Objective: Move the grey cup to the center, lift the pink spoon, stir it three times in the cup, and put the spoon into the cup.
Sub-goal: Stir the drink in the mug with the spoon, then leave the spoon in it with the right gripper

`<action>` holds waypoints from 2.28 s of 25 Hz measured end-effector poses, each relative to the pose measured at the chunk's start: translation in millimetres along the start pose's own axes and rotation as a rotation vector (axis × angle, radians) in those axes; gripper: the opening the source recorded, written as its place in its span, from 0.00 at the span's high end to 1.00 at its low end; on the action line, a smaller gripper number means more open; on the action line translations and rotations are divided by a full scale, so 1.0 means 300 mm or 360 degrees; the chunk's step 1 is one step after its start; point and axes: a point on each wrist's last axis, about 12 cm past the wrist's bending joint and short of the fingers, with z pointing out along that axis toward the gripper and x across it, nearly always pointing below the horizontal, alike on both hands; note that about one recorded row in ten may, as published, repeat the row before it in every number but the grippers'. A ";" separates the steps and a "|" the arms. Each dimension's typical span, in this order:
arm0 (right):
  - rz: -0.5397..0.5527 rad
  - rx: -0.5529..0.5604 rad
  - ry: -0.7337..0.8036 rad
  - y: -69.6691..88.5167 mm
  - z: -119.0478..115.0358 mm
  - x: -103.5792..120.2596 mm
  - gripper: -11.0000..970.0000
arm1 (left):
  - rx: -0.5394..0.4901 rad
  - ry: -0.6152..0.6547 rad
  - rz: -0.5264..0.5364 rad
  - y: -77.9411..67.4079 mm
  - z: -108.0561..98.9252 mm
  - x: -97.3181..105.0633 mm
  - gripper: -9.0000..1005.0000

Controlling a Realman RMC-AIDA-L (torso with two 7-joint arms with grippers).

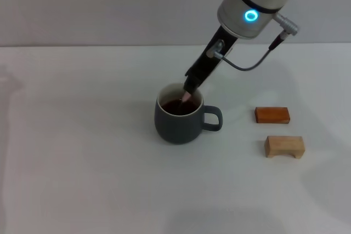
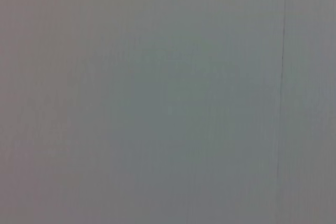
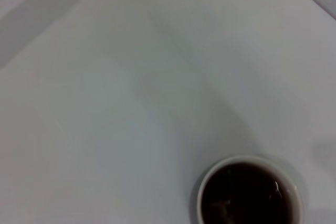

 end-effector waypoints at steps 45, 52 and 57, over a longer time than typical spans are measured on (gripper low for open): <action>-0.0032 0.0083 0.0023 0.011 0.014 -0.015 0.81 | -0.0001 -0.0001 0.0016 0.018 0.004 -0.006 0.99; -0.0033 0.0102 0.0030 0.005 0.019 -0.011 0.81 | -0.0001 -0.0001 0.0017 0.020 0.001 -0.005 0.99; -0.0024 0.0121 0.0038 -0.004 0.029 -0.005 0.81 | 0.0000 -0.0002 0.0016 0.019 0.001 -0.005 0.99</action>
